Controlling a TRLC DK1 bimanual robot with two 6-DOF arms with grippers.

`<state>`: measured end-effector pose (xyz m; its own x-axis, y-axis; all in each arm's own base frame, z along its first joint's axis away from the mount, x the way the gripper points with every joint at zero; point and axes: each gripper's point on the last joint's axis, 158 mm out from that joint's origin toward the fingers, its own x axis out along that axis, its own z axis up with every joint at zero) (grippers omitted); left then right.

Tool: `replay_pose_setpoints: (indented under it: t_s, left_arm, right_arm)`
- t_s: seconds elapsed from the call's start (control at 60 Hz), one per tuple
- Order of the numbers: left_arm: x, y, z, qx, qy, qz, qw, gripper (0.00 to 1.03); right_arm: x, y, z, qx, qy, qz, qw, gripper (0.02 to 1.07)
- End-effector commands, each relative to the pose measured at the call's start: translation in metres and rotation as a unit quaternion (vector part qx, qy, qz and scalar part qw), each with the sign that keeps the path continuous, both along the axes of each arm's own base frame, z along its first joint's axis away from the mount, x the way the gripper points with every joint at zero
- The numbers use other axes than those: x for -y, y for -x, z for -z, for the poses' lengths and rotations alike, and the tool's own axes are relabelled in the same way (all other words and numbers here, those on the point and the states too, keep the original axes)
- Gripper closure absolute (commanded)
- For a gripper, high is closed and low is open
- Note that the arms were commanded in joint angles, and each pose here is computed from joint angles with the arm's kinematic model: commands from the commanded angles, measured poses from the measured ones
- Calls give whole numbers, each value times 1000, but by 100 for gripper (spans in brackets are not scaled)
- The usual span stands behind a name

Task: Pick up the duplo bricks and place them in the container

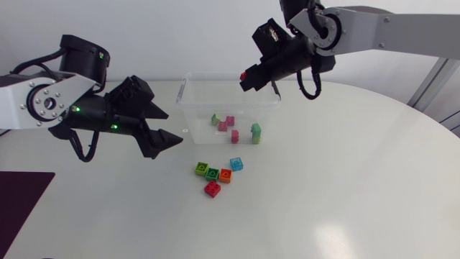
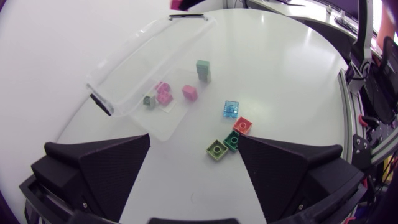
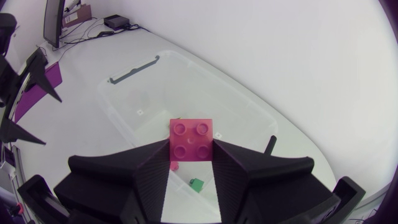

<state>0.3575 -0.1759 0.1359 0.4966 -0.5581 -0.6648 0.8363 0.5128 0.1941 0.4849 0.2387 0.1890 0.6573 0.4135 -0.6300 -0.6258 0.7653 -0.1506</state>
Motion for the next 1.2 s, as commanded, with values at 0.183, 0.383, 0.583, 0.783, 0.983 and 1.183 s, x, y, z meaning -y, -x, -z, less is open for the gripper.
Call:
replay_pose_setpoints:
  t_s: [0.183, 0.383, 0.583, 0.783, 0.983, 1.183]
  left_arm:
    - [32, 28, 68, -23, -76, 142, 987, 5]
    - [33, 12, 97, -39, -132, 199, 970, 5]
    - [37, 3, 116, -42, -175, 246, 953, 5]
    - [38, -7, 138, -55, -196, 261, 944, 5]
    - [42, -13, 152, -69, -213, 277, 934, 6]
    - [47, -10, 163, -78, -223, 291, 927, 12]
  right_arm:
    - [-1, -58, 14, 8, -10, 43, 999, 68]
    - [8, -59, 16, 7, 2, 58, 998, 11]
    - [24, 0, -2, 17, -2, 46, 999, 11]
    - [33, 61, 10, 1, -5, 38, 999, 11]
    - [31, 110, 55, -42, 3, 25, 999, 11]
    - [29, 131, 119, -108, 36, 42, 993, 11]
